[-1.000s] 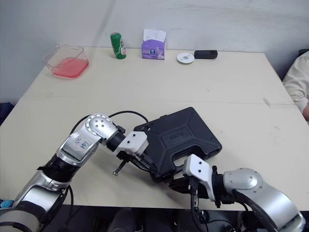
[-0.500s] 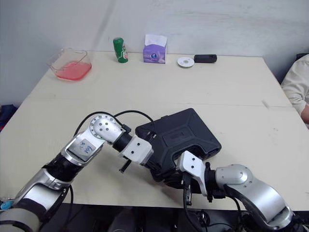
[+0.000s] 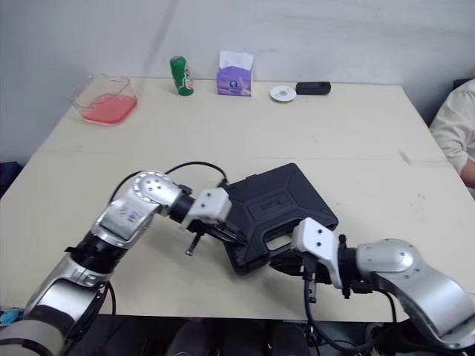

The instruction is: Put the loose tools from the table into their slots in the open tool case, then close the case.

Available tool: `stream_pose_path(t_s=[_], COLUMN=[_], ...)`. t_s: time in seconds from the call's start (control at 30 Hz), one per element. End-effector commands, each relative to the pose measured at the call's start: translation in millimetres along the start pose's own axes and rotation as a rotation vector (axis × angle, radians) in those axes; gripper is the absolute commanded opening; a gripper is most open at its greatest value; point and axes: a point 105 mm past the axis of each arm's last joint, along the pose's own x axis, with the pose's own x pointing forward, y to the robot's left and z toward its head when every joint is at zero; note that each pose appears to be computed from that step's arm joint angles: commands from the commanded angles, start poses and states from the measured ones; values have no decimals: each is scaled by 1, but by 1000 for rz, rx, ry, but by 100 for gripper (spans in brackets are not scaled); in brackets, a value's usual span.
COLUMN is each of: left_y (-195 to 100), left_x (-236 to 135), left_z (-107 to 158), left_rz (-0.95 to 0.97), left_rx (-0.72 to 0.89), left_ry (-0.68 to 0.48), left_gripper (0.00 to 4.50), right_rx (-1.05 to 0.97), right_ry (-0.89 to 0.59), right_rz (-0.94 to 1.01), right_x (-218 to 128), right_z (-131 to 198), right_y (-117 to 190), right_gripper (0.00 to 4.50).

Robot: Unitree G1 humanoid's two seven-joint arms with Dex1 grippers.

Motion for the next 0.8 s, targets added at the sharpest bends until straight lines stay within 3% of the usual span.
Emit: stream_pose_path(t_s=[0.03, 0.17, 0.27, 0.3, 0.4, 0.53, 0.8], left_y=[-12, -34, -55, -62, -73, -66, -85], left_x=[-45, -76, -119, -131, -167, -209, -212], left_z=[26, 27, 24, 24, 34, 37, 19], left_rz=[49, 86, 232, 276, 457, 710, 750], left_rx=[-84, -151, -222, -237, -246, -232, -260], left_ry=[-160, -193, -197, -191, -202, -250, -171], left_gripper=[88, 278, 413, 446, 446, 446, 446], right_rx=[-31, -33, -33, -42, -49, -84, -132], right_ry=[-46, -26, -12, -7, 10, 8, 3], right_rz=[-43, -98, -232, -266, -344, -423, -425], right_x=[-41, -77, -118, -128, -152, -171, -168], right_z=[22, 26, 33, 34, 33, 36, 34], right_y=[-7, -15, -38, -43, -57, -73, -88], right_gripper=[91, 293, 444, 450, 450, 450, 450])
